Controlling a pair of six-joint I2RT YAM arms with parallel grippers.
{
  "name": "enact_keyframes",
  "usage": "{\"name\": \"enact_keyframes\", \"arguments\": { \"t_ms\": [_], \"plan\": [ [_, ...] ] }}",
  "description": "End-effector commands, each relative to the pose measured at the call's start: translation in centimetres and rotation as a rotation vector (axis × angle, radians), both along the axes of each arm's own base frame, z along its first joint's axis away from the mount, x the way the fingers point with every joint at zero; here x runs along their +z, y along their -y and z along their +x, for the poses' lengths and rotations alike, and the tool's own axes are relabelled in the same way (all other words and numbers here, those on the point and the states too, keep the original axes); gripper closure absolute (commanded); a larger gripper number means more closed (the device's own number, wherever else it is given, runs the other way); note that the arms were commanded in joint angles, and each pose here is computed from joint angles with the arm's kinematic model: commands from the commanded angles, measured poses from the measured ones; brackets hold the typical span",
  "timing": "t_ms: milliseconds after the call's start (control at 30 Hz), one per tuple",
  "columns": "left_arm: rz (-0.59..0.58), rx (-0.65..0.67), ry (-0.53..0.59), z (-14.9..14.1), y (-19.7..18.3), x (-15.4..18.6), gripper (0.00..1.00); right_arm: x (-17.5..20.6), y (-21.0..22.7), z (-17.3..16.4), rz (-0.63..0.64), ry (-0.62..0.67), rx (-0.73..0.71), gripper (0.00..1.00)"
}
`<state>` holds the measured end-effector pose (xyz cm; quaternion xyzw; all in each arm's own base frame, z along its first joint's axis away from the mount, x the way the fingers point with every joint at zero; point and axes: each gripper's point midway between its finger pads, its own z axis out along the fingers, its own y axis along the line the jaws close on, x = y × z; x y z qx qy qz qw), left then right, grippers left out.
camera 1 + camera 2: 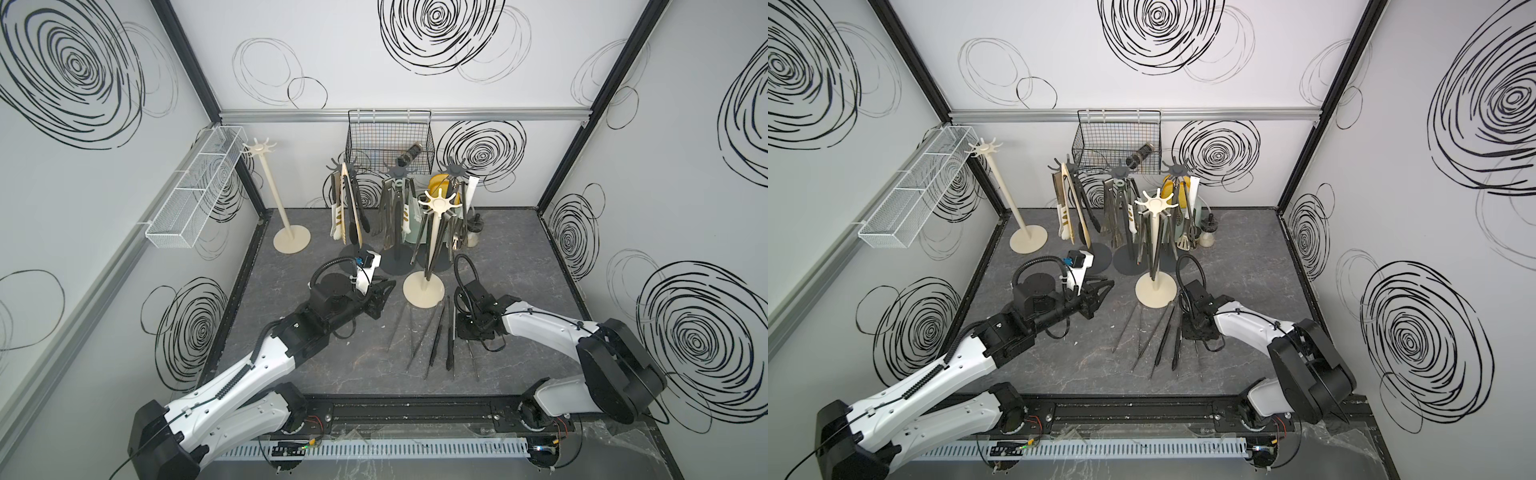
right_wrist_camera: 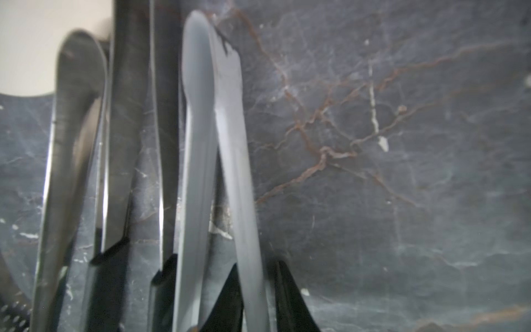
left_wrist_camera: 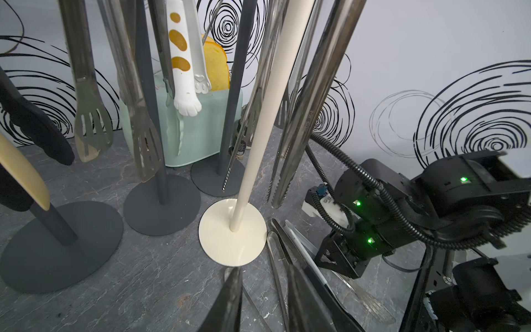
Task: Hang food tongs on kitchen utensil racks
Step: Pick up the food tongs from the center of the board.
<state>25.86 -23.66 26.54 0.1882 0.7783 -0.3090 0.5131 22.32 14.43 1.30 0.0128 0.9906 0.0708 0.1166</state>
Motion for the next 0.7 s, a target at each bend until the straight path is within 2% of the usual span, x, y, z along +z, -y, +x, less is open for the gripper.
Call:
{"name": "enact_keyframes", "arguments": {
  "t_ms": [0,133,267,500,667],
  "plan": [
    [-0.052,-0.009,0.023,-0.3,0.1,1.0,0.69,-2.0,1.1,-0.9,-0.070,-0.053,-0.019,0.80],
    [-0.056,-0.011,0.024,-0.5,0.0,1.0,0.69,-2.4,2.1,-0.7,-0.120,-0.068,-0.045,0.92],
    [-0.062,-0.018,0.028,-0.7,0.1,1.2,0.69,-2.1,3.0,-0.2,-0.147,-0.059,-0.068,1.00],
    [-0.086,-0.034,0.033,-0.8,0.4,1.2,0.69,0.8,4.6,1.7,-0.142,0.031,-0.123,1.00],
    [-0.095,-0.039,0.033,-0.9,0.5,1.0,0.69,5.7,5.4,3.8,-0.127,0.177,-0.136,1.00]
  ]
}}
